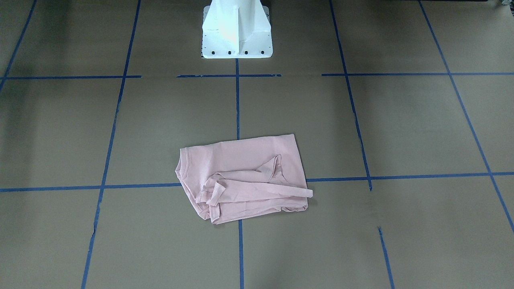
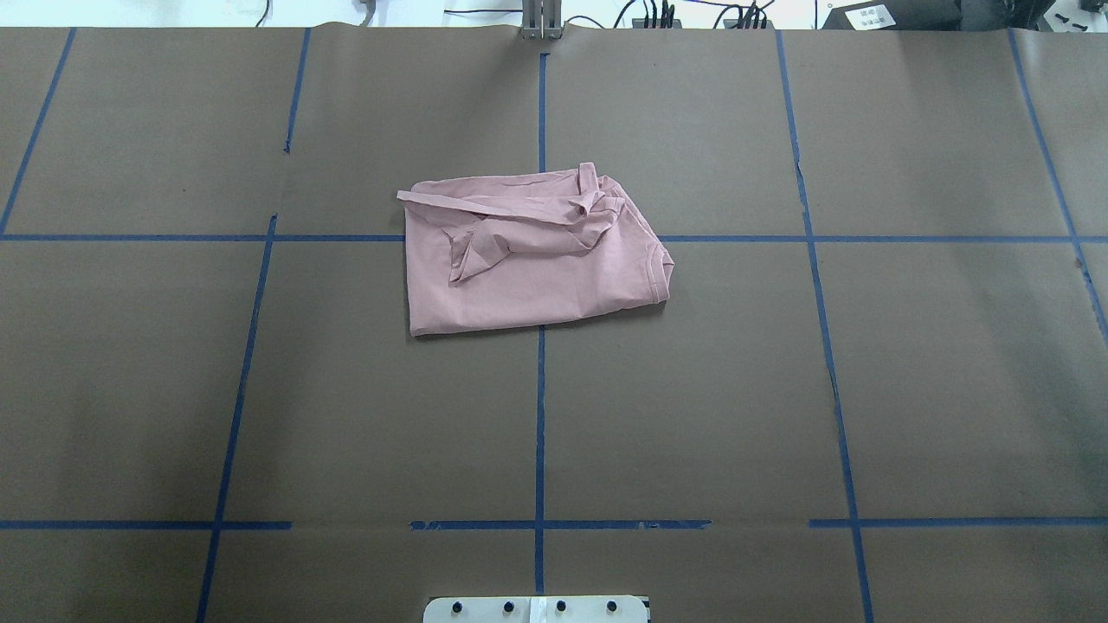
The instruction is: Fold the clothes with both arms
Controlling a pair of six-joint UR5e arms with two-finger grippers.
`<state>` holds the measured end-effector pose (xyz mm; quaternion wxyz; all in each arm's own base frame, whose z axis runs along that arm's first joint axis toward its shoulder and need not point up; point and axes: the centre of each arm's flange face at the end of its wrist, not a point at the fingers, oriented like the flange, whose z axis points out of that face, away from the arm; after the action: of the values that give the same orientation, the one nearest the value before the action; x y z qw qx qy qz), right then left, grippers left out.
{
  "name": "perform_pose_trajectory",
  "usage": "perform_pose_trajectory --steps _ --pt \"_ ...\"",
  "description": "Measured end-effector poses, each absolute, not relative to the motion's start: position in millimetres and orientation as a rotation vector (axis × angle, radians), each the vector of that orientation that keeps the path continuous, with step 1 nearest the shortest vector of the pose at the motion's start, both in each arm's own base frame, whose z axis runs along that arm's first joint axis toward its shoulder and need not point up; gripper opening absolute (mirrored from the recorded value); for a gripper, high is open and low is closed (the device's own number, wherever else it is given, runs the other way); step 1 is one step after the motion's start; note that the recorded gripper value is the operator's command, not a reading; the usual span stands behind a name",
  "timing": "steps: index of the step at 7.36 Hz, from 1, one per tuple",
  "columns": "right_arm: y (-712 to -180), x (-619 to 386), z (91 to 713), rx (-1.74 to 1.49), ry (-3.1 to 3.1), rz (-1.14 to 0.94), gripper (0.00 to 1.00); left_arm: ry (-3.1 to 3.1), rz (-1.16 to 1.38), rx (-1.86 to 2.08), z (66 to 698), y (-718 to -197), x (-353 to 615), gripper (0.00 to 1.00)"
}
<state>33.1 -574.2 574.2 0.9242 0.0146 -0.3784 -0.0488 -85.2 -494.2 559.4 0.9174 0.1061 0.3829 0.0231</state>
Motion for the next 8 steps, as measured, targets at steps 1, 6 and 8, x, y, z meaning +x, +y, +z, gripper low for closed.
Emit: perform_pose_trajectory --steps 1,6,8 --pt "-572 33 571 0.036 -0.779 -0.103 1.0 0.78 0.056 0.241 548 -489 -85 1.0" --pt "-546 40 569 0.054 -0.768 -0.094 1.0 0.735 -0.032 0.197 554 -479 -86 1.0" --pt "-539 40 570 0.053 -0.767 -0.09 1.0 0.735 -0.04 0.161 563 -476 -85 1.0"
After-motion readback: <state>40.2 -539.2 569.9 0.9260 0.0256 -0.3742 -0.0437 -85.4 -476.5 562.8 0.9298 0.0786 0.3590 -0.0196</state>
